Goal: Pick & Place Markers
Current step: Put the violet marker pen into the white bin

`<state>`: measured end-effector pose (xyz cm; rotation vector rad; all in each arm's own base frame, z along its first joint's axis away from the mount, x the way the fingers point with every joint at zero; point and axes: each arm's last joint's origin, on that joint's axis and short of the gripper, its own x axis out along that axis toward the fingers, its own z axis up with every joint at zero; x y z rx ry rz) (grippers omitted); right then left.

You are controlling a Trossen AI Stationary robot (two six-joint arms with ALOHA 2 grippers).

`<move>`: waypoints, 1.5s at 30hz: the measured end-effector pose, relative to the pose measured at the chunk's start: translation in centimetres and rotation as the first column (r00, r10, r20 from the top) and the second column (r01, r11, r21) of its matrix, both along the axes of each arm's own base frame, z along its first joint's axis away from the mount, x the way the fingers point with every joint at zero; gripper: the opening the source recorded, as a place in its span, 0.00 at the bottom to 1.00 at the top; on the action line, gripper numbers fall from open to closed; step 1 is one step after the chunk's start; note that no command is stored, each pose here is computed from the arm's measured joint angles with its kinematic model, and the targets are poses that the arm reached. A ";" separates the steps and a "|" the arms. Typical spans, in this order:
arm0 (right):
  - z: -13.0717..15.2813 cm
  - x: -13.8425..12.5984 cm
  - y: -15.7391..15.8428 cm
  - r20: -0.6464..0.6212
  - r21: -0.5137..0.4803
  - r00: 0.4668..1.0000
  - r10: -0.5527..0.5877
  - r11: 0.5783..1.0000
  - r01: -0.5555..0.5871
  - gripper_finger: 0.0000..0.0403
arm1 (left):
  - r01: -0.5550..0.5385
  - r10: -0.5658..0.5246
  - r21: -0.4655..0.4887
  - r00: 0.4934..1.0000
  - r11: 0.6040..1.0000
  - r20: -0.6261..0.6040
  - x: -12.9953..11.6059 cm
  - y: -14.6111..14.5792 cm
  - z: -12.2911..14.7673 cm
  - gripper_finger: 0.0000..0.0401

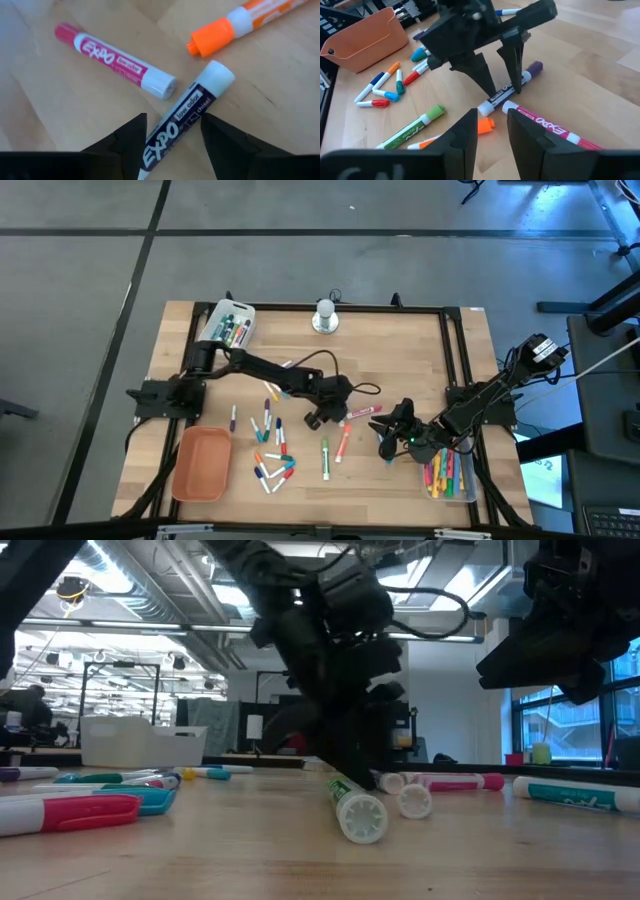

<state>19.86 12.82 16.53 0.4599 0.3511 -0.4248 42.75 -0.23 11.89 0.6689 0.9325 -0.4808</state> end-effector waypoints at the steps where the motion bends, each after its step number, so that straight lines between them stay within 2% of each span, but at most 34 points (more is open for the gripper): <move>1: 0.0 0.0 0.0 0.000 0.000 1.000 0.000 1.000 0.000 0.26 | -0.025 0.025 -0.013 0.999 1.000 -0.025 0.0 0.1 -0.1 0.45; 6: 0.0 0.0 0.0 -0.006 0.008 1.000 0.008 1.000 -0.008 0.26 | -0.165 0.157 -0.083 0.983 0.983 -0.098 -0.1 0.6 0.1 0.35; 10: 0.0 0.0 0.0 -0.007 0.012 1.000 0.009 1.000 -0.009 0.26 | -0.199 0.190 -0.085 0.976 0.976 -0.104 -0.4 0.5 0.6 0.23; 14: 0.0 0.0 0.0 -0.007 0.012 1.000 0.009 1.000 -0.008 0.26 | -0.227 0.226 -0.002 0.971 0.974 -0.076 -0.6 -0.6 1.3 0.14; 21: -0.1 0.0 0.0 -0.011 0.009 1.000 0.009 1.000 -0.009 0.26 | -0.251 0.270 0.188 0.960 0.949 -0.080 -1.9 -2.4 2.9 0.17; 24: -0.1 0.0 0.0 -0.013 0.008 1.000 0.009 1.000 -0.009 0.26 | -0.294 0.318 0.263 0.946 0.919 -0.055 -2.6 -2.4 4.3 0.18; 27: -0.1 0.0 0.0 -0.012 0.010 1.000 0.008 1.000 -0.008 0.26 | -0.404 0.436 0.305 0.899 0.863 -0.043 -3.6 -1.2 5.8 0.17; 29: -0.1 0.0 0.0 -0.009 0.016 1.000 0.005 1.000 -0.005 0.26 | -0.516 0.548 0.326 0.836 0.792 -0.010 -4.2 0.1 6.7 0.16; 30: -0.1 0.0 0.0 -0.009 0.018 1.000 0.004 1.000 -0.004 0.26 | -0.594 0.619 0.326 0.785 0.736 0.032 -4.5 0.9 7.1 0.16; 33: -0.1 -0.1 0.0 -0.011 0.019 1.000 0.002 1.000 -0.002 0.26 | -0.784 0.789 0.353 0.590 0.510 0.171 -6.0 3.6 7.7 0.17; 36: -0.1 -0.1 0.0 -0.010 0.023 1.000 0.000 1.000 0.000 0.26 | -0.836 0.855 0.455 0.452 0.307 0.253 -8.6 6.0 7.6 0.18; 39: -0.1 -0.1 0.0 -0.008 0.025 1.000 -0.001 1.000 0.001 0.26 | -0.855 0.879 0.504 0.331 0.124 0.345 -12.0 8.1 8.0 0.17; 42: -0.1 -0.1 0.0 -0.009 0.025 1.000 -0.001 1.000 0.001 0.26 | -0.892 0.902 0.450 0.175 -0.024 0.396 -15.9 10.2 8.5 0.16; 45: -0.1 -0.1 0.0 -0.008 0.026 1.000 0.000 1.000 0.001 0.26 | -0.929 0.915 0.346 0.022 -0.130 0.403 -19.6 11.7 8.7 0.17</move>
